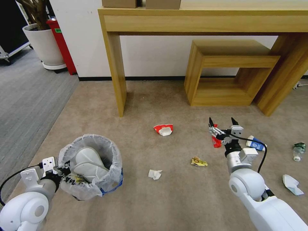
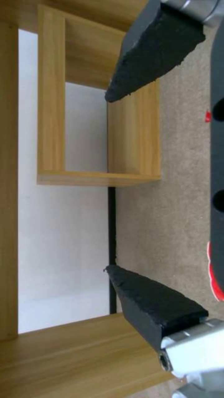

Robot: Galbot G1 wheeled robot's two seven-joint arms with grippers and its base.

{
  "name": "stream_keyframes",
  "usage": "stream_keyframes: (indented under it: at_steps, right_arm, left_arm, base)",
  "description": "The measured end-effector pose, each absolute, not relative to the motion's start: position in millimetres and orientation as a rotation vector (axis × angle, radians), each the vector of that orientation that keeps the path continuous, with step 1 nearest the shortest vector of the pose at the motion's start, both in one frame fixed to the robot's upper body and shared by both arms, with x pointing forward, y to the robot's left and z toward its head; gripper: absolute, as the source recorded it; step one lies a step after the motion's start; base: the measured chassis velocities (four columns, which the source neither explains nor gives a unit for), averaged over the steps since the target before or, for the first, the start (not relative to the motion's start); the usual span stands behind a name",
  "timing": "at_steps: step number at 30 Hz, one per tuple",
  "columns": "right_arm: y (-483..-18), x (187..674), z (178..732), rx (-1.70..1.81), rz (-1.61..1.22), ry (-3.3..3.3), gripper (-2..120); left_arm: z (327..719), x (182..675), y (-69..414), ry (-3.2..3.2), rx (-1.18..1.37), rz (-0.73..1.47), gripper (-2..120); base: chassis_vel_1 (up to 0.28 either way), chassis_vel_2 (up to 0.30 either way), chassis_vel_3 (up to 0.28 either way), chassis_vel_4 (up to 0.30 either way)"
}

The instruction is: Pick up the trash bin and place the garbage on the floor into it.

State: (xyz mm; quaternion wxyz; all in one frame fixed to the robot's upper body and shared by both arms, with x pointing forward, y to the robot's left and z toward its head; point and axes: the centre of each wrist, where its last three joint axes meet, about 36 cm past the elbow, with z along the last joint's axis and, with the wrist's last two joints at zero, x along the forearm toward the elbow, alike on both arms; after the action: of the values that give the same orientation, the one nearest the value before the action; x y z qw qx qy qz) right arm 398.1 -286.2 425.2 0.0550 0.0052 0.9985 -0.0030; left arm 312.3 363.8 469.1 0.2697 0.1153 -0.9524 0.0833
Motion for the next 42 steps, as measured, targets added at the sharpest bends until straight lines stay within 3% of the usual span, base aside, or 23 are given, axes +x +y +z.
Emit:
stream_keyframes:
  at_steps: [12, 24, 33, 42]
  right_arm:
    - [-272.9, 397.2, 420.5, -0.021, 0.007, 3.047, 100]
    - [-214.4, 393.7, 445.4, -0.159, 0.394, 3.637, 100]
    - [-184.5, 404.2, 422.7, -0.145, 0.5, 3.922, 100]
    - [-167.3, 408.6, 384.4, -0.236, 0.435, 4.074, 100]
  left_arm:
    - [467.3, 312.4, 363.2, -2.563, 0.311, 0.225, 1]
    - [462.4, 310.7, 363.8, -2.556, 0.328, 0.227, 1]
    - [456.7, 309.0, 364.6, -2.548, 0.35, 0.228, 1]
    - [452.0, 310.6, 364.9, -2.542, 0.361, 0.234, 1]
  base:
    - [-0.032, 0.042, 0.037, -0.037]
    - [0.0, 0.0, 0.0, 0.0]
    - [0.0, 0.0, 0.0, 0.0]
    - [0.0, 0.0, 0.0, 0.0]
